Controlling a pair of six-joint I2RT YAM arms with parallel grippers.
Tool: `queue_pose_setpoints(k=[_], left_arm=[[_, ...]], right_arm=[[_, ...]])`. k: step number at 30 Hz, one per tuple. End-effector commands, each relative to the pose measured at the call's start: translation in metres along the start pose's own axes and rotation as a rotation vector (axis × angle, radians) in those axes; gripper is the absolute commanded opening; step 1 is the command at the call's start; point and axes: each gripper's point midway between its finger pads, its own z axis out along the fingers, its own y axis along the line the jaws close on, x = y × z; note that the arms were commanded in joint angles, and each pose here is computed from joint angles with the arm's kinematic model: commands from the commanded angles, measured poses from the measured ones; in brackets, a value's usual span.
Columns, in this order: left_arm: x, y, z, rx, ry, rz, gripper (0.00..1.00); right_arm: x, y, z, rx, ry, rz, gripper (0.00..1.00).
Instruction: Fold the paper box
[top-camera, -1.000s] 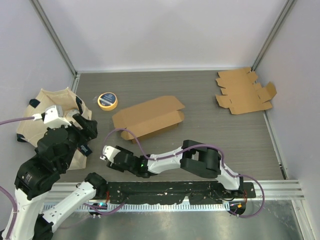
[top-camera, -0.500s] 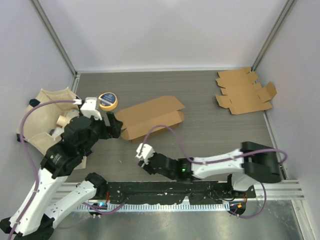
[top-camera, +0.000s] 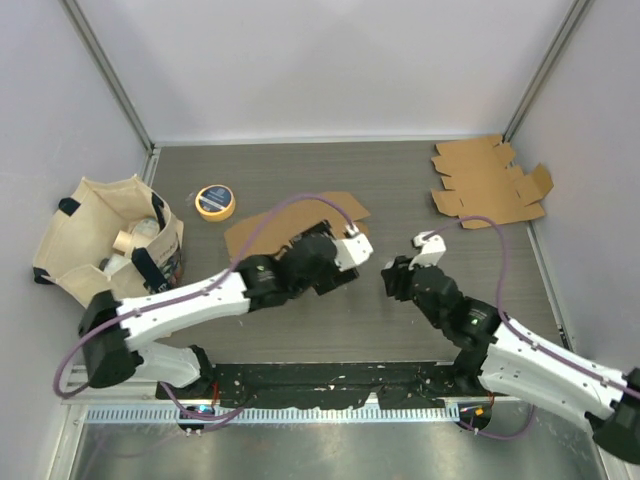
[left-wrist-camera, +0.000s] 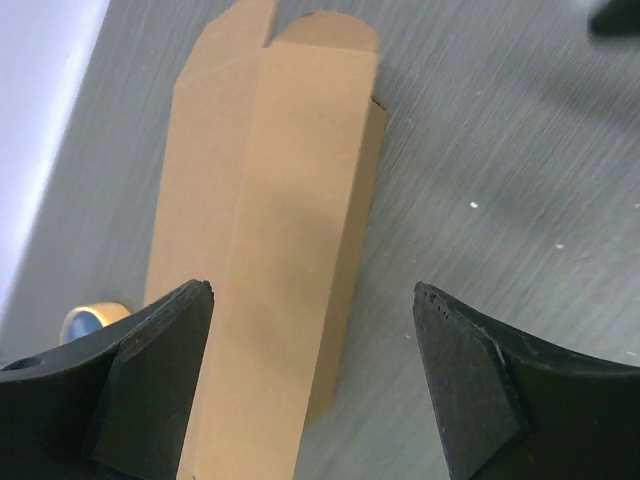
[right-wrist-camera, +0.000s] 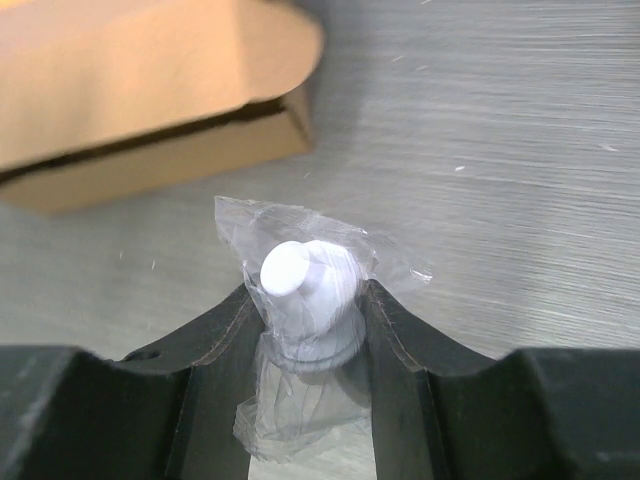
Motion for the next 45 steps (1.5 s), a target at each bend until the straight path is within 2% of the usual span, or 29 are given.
queue_pose_setpoints(k=[1, 2, 4, 5, 6, 8, 10, 11, 13, 14, 16, 17, 18, 20, 23, 24, 25, 26, 27, 28, 32, 33, 34, 37, 45], left_arm=[[-0.012, 0.013, 0.025, -0.260, -0.011, 0.297, 0.85], [-0.005, 0.015, 0.030, -0.321, 0.017, 0.326, 0.85], [0.000, 0.010, 0.039, -0.372, -0.006, 0.387, 0.86], [0.009, 0.008, 0.046, -0.400, 0.028, 0.419, 0.86], [0.007, 0.007, 0.050, -0.425, 0.017, 0.410, 0.85], [0.016, 0.011, 0.054, -0.477, 0.069, 0.463, 0.84], [0.018, 0.013, 0.062, -0.549, 0.072, 0.480, 0.79], [0.016, 0.017, 0.061, -0.581, 0.088, 0.544, 0.74], [0.014, 0.022, 0.063, -0.669, 0.079, 0.544, 0.63], [0.013, 0.023, 0.065, -0.679, 0.101, 0.616, 0.53], [0.014, 0.022, 0.071, -0.716, 0.102, 0.631, 0.42], [0.013, 0.023, 0.071, -0.731, 0.107, 0.641, 0.27], [0.005, 0.027, 0.068, -0.760, 0.099, 0.631, 0.17], [0.001, 0.033, 0.060, -0.788, 0.109, 0.587, 0.12], [-0.015, 0.039, 0.049, -0.723, 0.096, 0.453, 0.04], [-0.013, 0.037, 0.048, -0.627, 0.160, 0.488, 0.04], [-0.014, 0.033, 0.047, -0.569, 0.120, 0.335, 0.03], [-0.027, 0.029, 0.042, -0.463, 0.064, 0.254, 0.02], [-0.027, 0.035, 0.033, -0.403, 0.114, 0.234, 0.01], [-0.030, 0.037, 0.027, -0.385, 0.104, 0.149, 0.00], [-0.041, 0.043, 0.006, -0.230, 0.093, 0.004, 0.00], [-0.044, 0.041, 0.001, -0.130, 0.081, -0.035, 0.00], [-0.044, 0.041, -0.002, -0.099, 0.077, -0.057, 0.00], [-0.046, 0.043, -0.006, -0.047, 0.081, -0.075, 0.00], [-0.050, 0.043, -0.008, 0.064, 0.135, -0.021, 0.00]], right_arm=[[-0.010, -0.029, -0.008, 0.079, 0.024, 0.177, 0.34], [-0.012, -0.035, -0.007, 0.101, 0.023, 0.190, 0.34], [-0.013, -0.036, -0.008, 0.109, 0.021, 0.196, 0.34], [-0.015, -0.037, -0.009, 0.106, 0.012, 0.199, 0.34], [-0.015, -0.037, -0.009, 0.106, 0.007, 0.201, 0.34], [-0.019, -0.038, -0.012, 0.105, -0.013, 0.205, 0.34], [-0.020, -0.037, -0.013, 0.092, -0.018, 0.207, 0.34], [-0.020, -0.036, -0.014, 0.088, -0.019, 0.217, 0.34], [-0.018, -0.033, -0.013, 0.069, -0.017, 0.226, 0.34], [-0.017, -0.032, -0.013, 0.063, -0.016, 0.228, 0.34], [-0.015, -0.025, -0.011, 0.031, -0.002, 0.240, 0.34], [-0.015, -0.022, -0.010, 0.016, 0.000, 0.243, 0.34], [-0.017, -0.019, -0.011, 0.000, -0.005, 0.241, 0.35], [-0.026, -0.016, -0.014, -0.024, -0.033, 0.249, 0.36], [-0.031, -0.013, -0.014, -0.043, -0.053, 0.236, 0.37], [-0.030, -0.014, -0.012, -0.040, -0.046, 0.232, 0.37], [-0.030, -0.012, -0.011, -0.043, -0.042, 0.226, 0.37], [-0.025, -0.012, -0.007, -0.039, -0.020, 0.222, 0.37], [-0.025, -0.011, -0.005, -0.042, -0.015, 0.222, 0.37], [-0.028, -0.008, -0.003, -0.056, -0.022, 0.227, 0.37], [-0.039, 0.012, 0.004, -0.159, -0.050, 0.224, 0.39], [-0.037, 0.025, 0.006, -0.222, -0.029, 0.213, 0.38], [-0.054, 0.038, 0.007, -0.287, -0.083, 0.211, 0.38], [-0.067, 0.062, 0.013, -0.386, -0.087, 0.155, 0.38], [-0.095, 0.081, 0.025, -0.434, -0.116, 0.089, 0.41]])
